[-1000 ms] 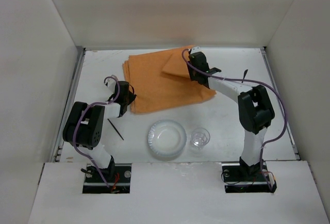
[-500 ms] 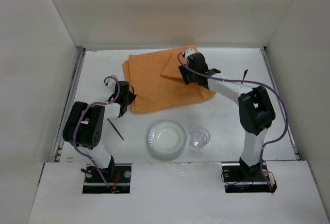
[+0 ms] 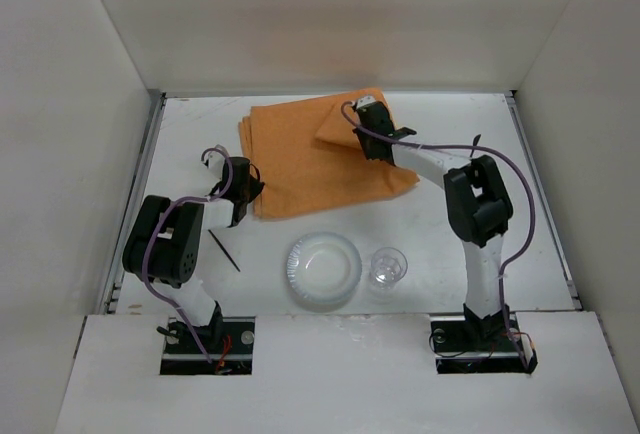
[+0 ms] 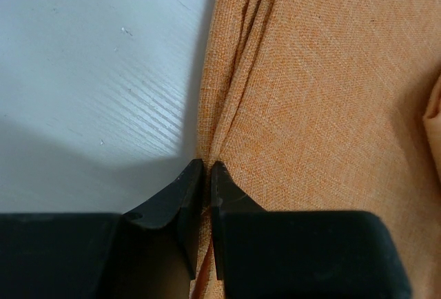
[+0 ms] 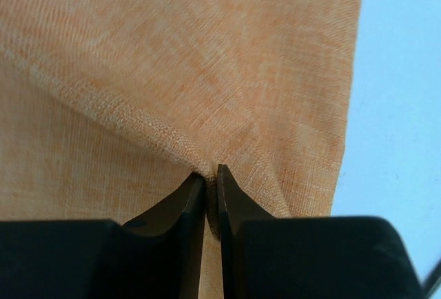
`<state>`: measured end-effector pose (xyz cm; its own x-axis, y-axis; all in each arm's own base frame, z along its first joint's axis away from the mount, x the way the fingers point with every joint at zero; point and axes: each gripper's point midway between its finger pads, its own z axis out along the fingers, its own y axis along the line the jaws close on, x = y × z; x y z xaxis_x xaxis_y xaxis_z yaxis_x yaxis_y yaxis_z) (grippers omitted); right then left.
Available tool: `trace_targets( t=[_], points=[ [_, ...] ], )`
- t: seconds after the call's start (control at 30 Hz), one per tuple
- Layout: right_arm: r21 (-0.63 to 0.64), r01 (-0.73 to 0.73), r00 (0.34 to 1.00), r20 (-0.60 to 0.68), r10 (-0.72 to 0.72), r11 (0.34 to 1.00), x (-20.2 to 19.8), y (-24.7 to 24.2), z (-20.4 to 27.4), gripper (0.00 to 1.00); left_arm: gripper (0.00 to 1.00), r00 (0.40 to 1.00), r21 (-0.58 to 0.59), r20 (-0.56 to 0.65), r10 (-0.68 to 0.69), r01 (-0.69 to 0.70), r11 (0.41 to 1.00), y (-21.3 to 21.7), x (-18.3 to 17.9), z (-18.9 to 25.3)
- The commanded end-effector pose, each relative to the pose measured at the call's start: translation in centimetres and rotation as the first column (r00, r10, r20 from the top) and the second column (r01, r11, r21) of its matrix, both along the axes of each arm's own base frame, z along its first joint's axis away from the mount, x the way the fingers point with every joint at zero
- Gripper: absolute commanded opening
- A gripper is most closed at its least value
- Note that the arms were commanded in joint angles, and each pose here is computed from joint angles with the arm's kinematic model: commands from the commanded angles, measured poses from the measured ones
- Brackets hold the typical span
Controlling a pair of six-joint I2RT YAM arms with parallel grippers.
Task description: Set the dinner table for one person
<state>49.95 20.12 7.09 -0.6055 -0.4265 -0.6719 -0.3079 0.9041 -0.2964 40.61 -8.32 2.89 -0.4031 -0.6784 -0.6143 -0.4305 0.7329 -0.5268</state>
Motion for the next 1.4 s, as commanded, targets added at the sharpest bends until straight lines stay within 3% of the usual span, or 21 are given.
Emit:
trace_targets(
  t=[0.0,0.13,0.23,0.3,0.4,0.43,0.63,0.77,1.03,1.17,1.37],
  points=[
    [0.299,0.145,0.96,0.188,-0.207,0.943,4.1,-2.1,8.8,0.17,0.03,0.998,0.008,-0.06,0.014,-0.013,1.0,0.6,-1.0,-2.0],
    [0.492,0.307,0.906,0.111,-0.409,0.814,5.7,-7.1,8.6,0.18,0.03,0.998,0.009,-0.062,0.017,-0.016,1.0,0.7,-1.0,-2.1],
    [0.542,0.427,0.847,0.04,-0.529,0.724,6.0,-10.7,6.8,0.22,0.02,0.998,0.013,-0.06,0.019,-0.019,1.0,0.8,-0.9,-2.0],
    [0.548,0.484,0.812,0.009,-0.583,0.682,5.6,-12.6,5.7,0.34,0.02,0.998,0.015,-0.061,0.022,-0.021,1.0,0.8,-1.0,-2.0],
    [0.538,0.498,0.803,0.01,-0.596,0.68,4.9,-13.4,5.6,0.65,0.02,0.998,0.016,-0.059,0.018,-0.017,1.0,0.7,-0.9,-1.9],
    [0.531,0.501,0.798,0.021,-0.602,0.683,4.6,-13.6,5.8,0.67,0.02,0.998,0.016,-0.058,0.018,-0.017,1.0,0.7,-0.9,-1.8],
    [0.545,0.482,0.775,0.101,-0.624,0.686,0.9,-13.8,8.1,0.67,0.03,0.999,0.027,-0.037,0.026,-0.025,0.999,0.8,-0.6,-0.7],
    [0.577,0.512,0.734,0.091,-0.673,0.636,-3.0,-13.7,6.7,0.67,0.08,0.998,0.054,-0.003,0.056,-0.056,0.997,1.6,-0.3,1.0],
    [0.596,0.544,0.728,0.015,-0.686,0.591,-8.1,-13.5,2.9,0.74,0.42,0.99,0.079,0.139,0.036,-0.047,0.996,0.4,-3.0,7.6],
    [0.619,0.527,0.759,-0.033,-0.651,0.583,-7.9,-12.1,2.1,0.66,0.53,0.996,0.084,0.061,-0.059,0.054,0.995,-1.9,-5.2,5.5],
    [0.656,0.513,0.787,-0.103,-0.608,0.554,-7.2,-10.4,1.3,0.51,0.52,0.992,0.065,-0.078,-0.102,0.107,0.992,-2.4,-7.8,0.1]
  ],
)
